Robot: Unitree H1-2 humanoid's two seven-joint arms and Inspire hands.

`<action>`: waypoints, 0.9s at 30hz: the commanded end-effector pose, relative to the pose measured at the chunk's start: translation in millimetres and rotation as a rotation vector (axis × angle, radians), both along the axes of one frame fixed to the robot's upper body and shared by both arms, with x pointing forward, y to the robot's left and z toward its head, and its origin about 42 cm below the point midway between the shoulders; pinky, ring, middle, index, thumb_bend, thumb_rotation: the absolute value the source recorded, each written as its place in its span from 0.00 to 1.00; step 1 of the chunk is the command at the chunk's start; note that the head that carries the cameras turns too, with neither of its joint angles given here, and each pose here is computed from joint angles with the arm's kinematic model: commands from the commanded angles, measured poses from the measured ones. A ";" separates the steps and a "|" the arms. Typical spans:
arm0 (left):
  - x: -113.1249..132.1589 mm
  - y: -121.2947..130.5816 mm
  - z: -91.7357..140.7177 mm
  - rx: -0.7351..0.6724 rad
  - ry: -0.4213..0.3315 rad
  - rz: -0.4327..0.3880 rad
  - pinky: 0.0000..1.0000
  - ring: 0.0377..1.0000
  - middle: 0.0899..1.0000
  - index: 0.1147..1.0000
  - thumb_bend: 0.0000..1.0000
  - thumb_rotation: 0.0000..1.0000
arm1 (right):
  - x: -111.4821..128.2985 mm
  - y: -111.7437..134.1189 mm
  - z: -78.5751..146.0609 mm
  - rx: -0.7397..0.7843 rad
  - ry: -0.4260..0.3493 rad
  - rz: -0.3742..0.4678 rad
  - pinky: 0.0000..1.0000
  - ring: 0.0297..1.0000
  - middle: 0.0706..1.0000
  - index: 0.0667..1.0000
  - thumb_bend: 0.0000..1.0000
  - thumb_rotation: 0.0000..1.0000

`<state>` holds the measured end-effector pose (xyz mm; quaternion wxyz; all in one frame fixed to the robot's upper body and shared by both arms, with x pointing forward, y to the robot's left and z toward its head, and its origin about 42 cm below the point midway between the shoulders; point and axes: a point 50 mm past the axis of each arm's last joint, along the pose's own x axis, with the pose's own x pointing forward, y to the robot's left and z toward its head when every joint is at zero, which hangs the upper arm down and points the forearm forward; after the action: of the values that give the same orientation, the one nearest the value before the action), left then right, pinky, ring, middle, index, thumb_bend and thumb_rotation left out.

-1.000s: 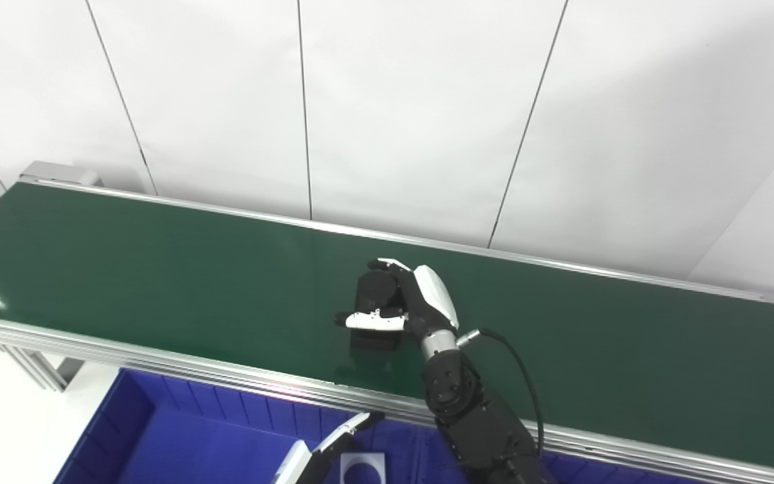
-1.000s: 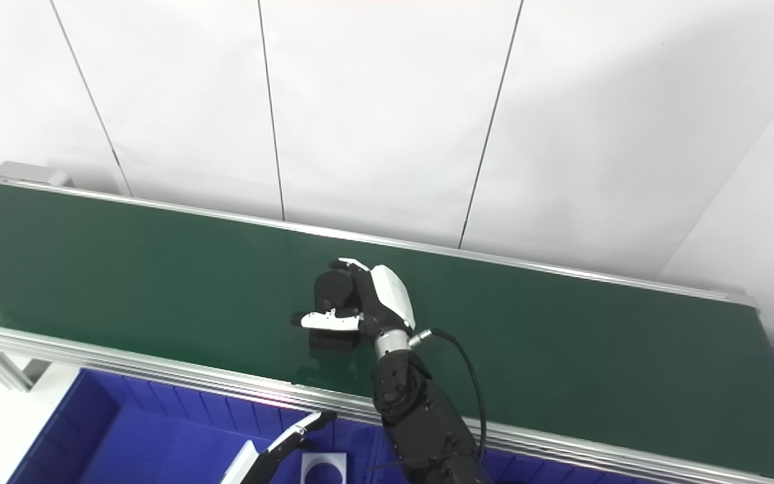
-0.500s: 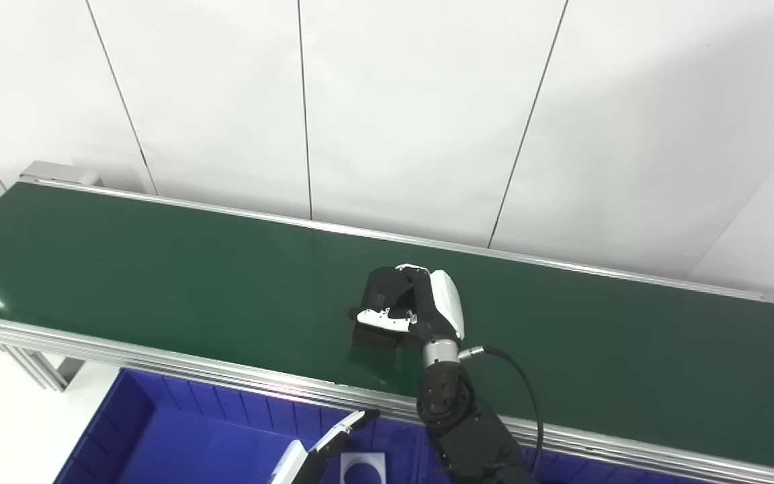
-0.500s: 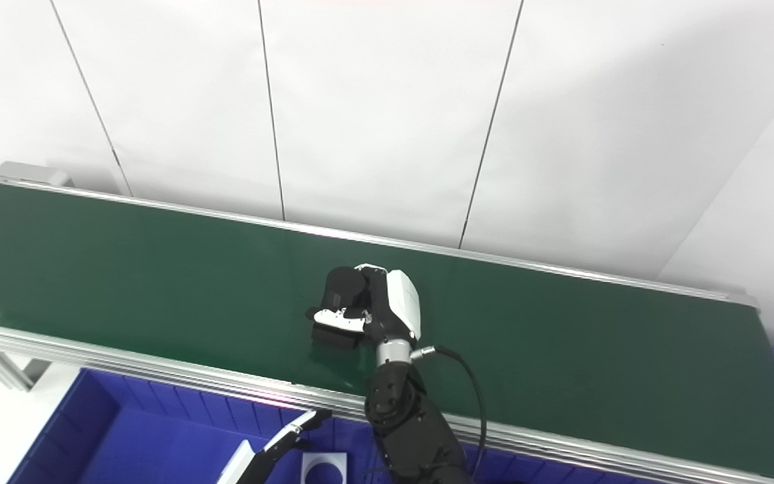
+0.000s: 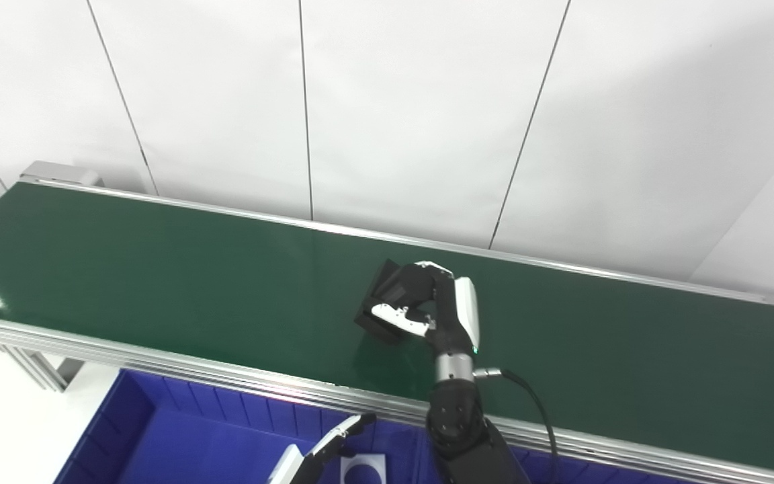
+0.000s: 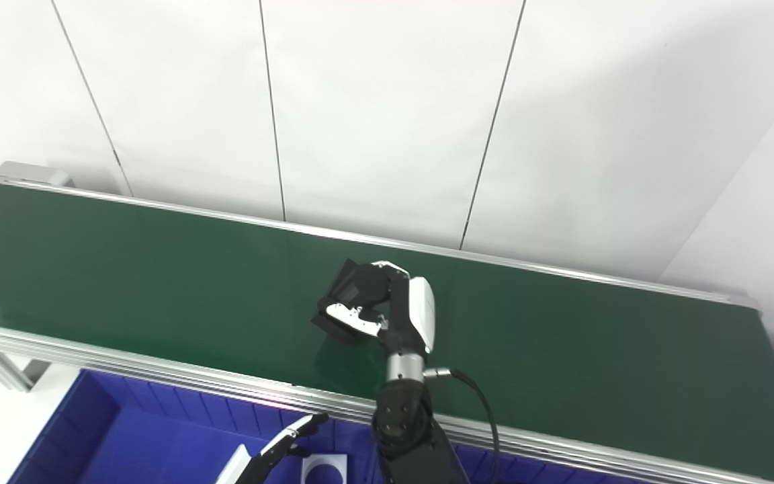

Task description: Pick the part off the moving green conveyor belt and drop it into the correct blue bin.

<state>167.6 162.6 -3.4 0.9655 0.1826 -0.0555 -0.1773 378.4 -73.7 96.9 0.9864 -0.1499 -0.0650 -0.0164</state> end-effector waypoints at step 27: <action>-1.4 9.7 25.8 -0.054 -0.091 -0.004 0.83 0.90 0.92 0.89 0.67 0.78 | -148.1 -72.5 30.5 0.028 -0.126 -0.055 0.48 0.52 0.46 0.45 0.52 0.00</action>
<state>162.3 170.2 13.6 0.9670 0.1734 -0.0800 -0.1689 231.3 -148.1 112.5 0.9851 -0.1404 -0.0822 -0.0552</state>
